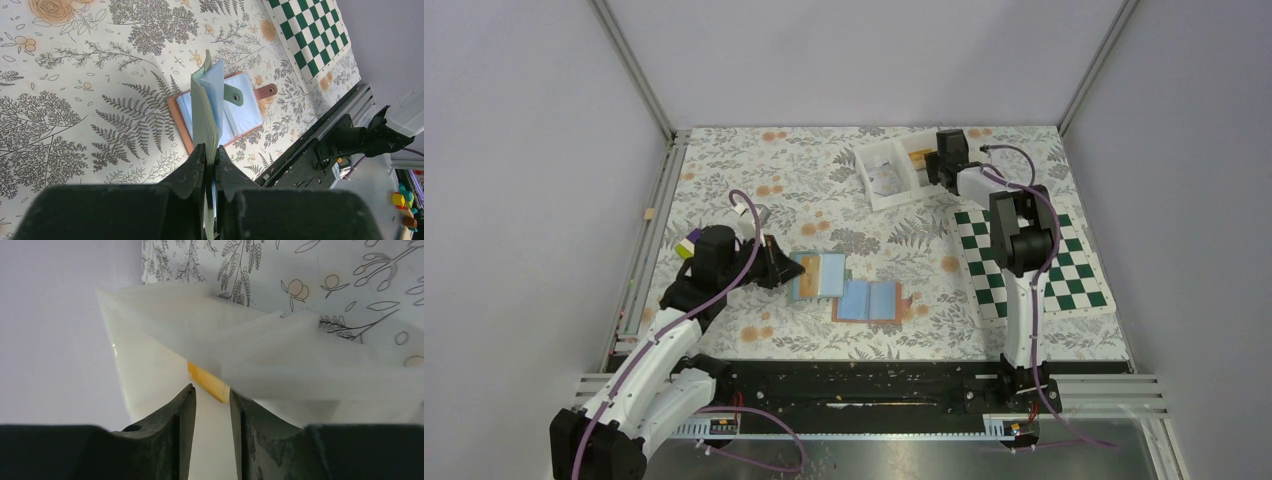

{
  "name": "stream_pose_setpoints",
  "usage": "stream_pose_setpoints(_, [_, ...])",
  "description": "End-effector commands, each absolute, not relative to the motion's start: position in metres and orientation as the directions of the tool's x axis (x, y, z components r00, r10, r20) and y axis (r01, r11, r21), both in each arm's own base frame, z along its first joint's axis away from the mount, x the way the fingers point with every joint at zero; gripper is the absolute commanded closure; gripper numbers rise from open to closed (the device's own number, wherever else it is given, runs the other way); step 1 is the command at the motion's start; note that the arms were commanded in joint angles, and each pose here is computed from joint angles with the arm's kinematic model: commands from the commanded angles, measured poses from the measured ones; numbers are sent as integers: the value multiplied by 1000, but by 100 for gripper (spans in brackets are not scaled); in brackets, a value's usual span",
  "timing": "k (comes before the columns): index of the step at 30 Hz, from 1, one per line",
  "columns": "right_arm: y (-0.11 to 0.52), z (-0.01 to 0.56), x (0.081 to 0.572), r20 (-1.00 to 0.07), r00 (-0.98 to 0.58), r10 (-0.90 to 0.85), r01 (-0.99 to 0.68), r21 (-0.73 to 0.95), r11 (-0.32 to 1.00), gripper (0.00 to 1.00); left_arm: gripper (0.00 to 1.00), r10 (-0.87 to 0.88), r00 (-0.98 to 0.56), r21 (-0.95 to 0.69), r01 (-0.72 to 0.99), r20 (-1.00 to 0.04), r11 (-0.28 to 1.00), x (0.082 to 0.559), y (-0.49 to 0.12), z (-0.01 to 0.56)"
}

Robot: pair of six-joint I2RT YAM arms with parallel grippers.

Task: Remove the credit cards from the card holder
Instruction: Place the credit card in the storage box, then remove the credit card from the card holder.

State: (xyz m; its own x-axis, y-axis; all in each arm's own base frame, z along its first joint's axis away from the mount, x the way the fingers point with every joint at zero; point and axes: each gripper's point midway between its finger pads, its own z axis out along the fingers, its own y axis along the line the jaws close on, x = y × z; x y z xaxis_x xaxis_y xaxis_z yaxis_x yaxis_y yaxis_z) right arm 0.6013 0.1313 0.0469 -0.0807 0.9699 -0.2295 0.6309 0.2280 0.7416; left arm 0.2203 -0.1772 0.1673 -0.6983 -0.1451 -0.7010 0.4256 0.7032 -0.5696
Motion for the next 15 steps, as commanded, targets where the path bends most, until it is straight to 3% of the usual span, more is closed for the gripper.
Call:
stream_pose_setpoints(1, [116, 132, 596, -266, -83, 960, 510, 817, 270, 62, 100, -173, -610, -553, 514, -773, 656, 226, -185, 206])
stream_pose_setpoints(7, [119, 199, 566, -253, -158, 955, 298, 909, 290, 66, 100, -187, -584, -547, 536, -790, 643, 222, -185, 215])
stream_pose_setpoints(11, [153, 253, 522, -271, -359, 893, 60, 948, 312, 66, 100, -223, -577, -578, 556, -786, 597, 216, -190, 222])
stream_pose_setpoints(15, [196, 272, 446, -283, -578, 766, -116, 957, 266, 66, 100, -271, -589, -631, 575, -761, 521, 208, -198, 238])
